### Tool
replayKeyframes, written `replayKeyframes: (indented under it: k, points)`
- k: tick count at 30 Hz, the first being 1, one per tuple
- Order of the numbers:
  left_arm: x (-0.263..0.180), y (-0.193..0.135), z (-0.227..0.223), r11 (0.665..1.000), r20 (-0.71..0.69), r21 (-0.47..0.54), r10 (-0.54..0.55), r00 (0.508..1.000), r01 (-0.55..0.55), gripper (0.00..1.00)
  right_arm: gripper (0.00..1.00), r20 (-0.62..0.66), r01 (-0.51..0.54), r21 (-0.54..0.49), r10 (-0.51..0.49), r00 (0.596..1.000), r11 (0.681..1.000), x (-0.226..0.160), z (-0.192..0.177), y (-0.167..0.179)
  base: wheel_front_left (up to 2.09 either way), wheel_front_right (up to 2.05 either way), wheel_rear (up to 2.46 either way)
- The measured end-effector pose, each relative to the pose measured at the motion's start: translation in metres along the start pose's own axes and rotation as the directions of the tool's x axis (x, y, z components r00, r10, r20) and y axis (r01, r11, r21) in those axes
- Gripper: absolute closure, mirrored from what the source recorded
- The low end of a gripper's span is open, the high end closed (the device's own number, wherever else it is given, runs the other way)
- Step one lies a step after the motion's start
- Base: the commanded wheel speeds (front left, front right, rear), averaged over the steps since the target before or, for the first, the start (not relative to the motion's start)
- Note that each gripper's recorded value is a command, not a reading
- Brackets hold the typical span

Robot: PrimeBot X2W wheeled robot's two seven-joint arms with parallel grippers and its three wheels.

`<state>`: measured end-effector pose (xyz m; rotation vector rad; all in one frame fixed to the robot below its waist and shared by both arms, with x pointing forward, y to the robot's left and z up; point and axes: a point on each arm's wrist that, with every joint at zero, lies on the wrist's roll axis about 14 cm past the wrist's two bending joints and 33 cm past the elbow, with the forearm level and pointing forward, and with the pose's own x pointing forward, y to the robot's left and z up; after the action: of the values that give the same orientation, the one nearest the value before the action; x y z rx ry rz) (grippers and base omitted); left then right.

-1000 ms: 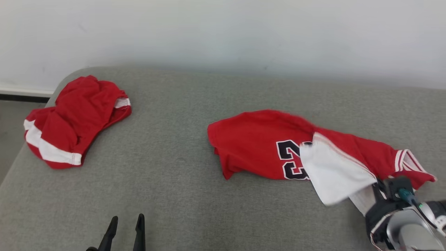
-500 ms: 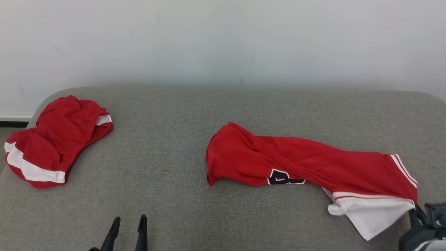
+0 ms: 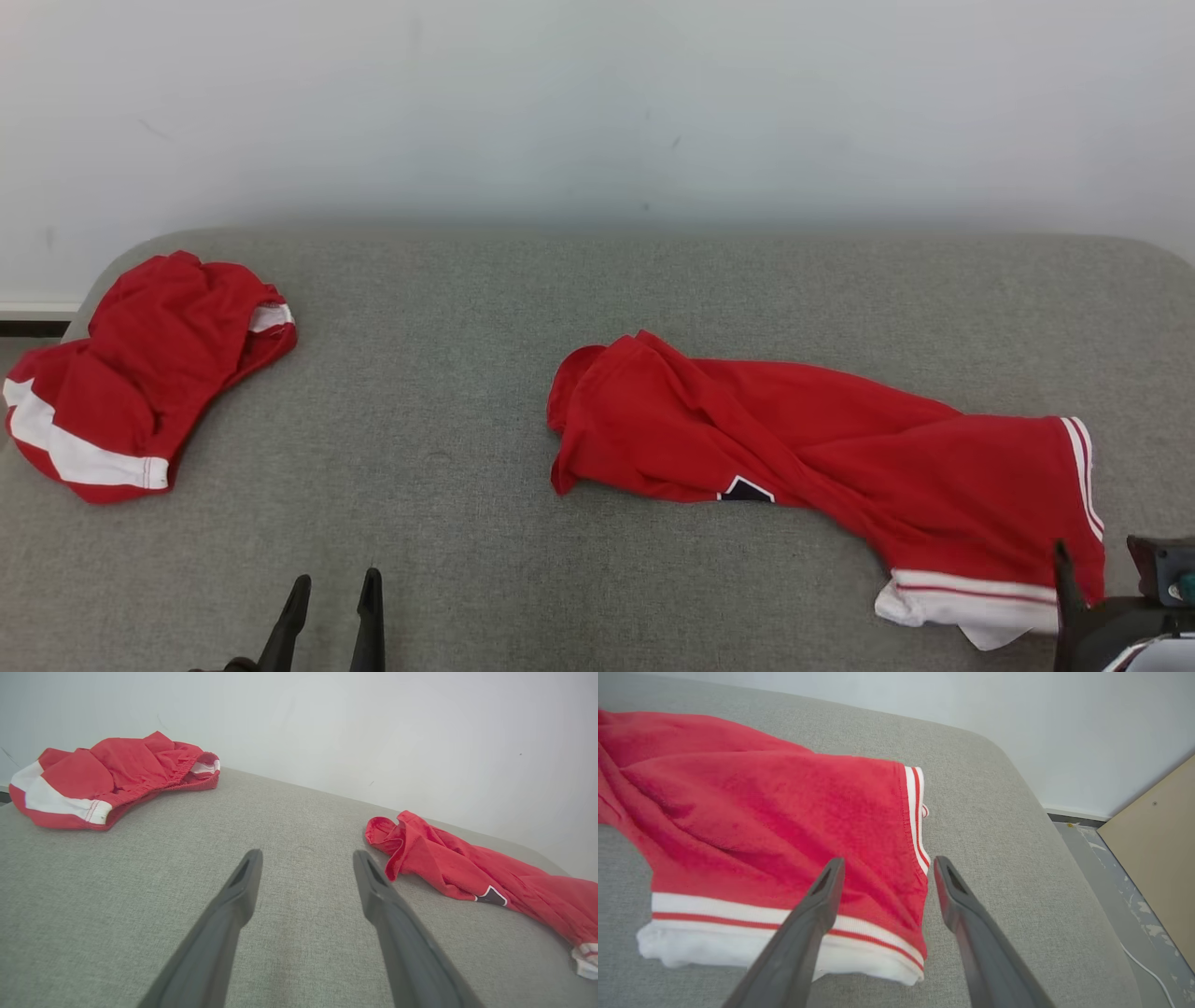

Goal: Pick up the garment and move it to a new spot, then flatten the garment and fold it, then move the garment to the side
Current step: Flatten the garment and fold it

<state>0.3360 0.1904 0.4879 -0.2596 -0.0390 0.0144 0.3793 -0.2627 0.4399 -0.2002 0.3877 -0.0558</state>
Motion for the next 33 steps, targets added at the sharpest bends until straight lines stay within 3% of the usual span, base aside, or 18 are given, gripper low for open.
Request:
replayKeyframes:
  k: [10,17,23,33]
  points:
    - [-0.003,-0.001,0.007,1.000,0.022,0.000,-0.001,1.000,0.001,0.00,0.00,0.222,-0.043,0.071,0.026,0.975,0.997,-0.018,0.055,0.024,0.00,0.00,0.00]
    - [-0.004,-0.005,0.010,1.000,0.035,0.000,-0.008,0.999,0.008,0.00,0.00,0.436,-0.103,0.099,0.050,0.899,0.990,-0.046,0.080,0.045,0.00,0.00,0.00]
    - [-0.006,-0.007,0.014,1.000,0.048,0.003,-0.017,0.999,0.017,0.00,0.00,0.446,-0.170,0.106,0.106,0.889,0.980,-0.059,0.064,0.071,0.00,0.00,0.00]
    - [-0.006,-0.020,-0.003,0.998,-0.009,0.014,-0.061,0.998,0.061,0.00,0.00,0.435,-0.189,0.133,0.114,0.893,0.973,-0.062,0.055,0.077,0.00,0.00,0.00]
